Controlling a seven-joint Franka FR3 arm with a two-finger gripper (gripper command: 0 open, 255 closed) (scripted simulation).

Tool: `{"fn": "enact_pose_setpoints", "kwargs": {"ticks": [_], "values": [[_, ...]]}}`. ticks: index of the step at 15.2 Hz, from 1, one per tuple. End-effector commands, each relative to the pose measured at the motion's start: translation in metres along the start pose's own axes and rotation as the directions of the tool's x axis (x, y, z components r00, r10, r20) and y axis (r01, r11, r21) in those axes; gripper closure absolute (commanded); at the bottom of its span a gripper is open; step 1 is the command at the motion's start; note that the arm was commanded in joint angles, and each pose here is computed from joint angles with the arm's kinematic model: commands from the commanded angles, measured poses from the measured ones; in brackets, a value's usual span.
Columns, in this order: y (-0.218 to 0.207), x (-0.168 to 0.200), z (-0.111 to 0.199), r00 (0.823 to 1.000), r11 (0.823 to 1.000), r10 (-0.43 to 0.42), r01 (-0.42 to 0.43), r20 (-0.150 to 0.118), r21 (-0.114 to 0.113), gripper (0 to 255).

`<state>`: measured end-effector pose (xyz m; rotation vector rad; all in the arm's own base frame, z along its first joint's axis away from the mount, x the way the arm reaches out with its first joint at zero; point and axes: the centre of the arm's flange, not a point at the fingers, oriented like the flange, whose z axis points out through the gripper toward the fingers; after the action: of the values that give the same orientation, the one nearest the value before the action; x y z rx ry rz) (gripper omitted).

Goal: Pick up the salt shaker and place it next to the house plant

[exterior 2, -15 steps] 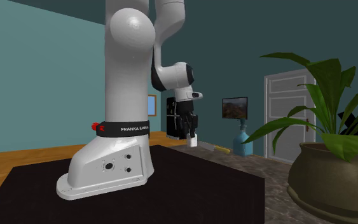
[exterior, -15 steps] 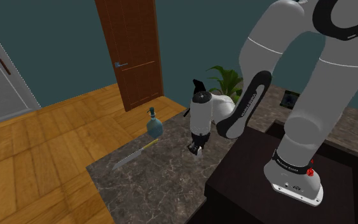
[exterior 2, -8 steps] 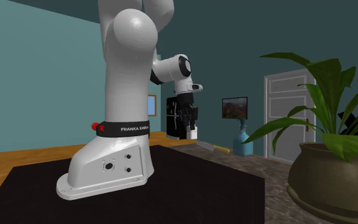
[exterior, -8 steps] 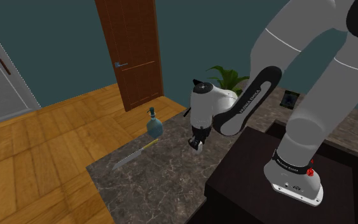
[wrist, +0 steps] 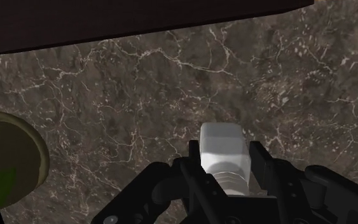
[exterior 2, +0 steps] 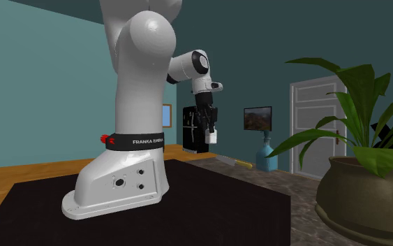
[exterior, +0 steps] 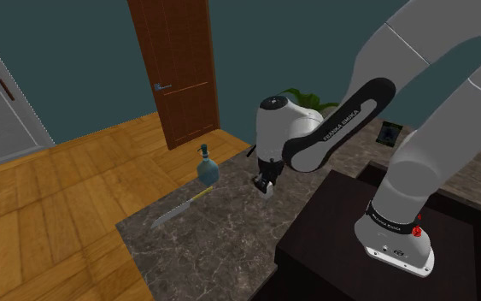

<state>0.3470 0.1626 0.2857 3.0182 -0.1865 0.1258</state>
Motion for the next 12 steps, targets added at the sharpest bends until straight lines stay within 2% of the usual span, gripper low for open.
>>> {"fn": "enact_pose_setpoints", "kwargs": {"ticks": [1,12], "values": [[0.0,0.001,-0.012,1.0,1.0,0.0,0.0,0.001,0.0,255],[0.006,0.006,-0.069,1.0,1.0,0.0,0.0,0.001,0.0,255]]}}
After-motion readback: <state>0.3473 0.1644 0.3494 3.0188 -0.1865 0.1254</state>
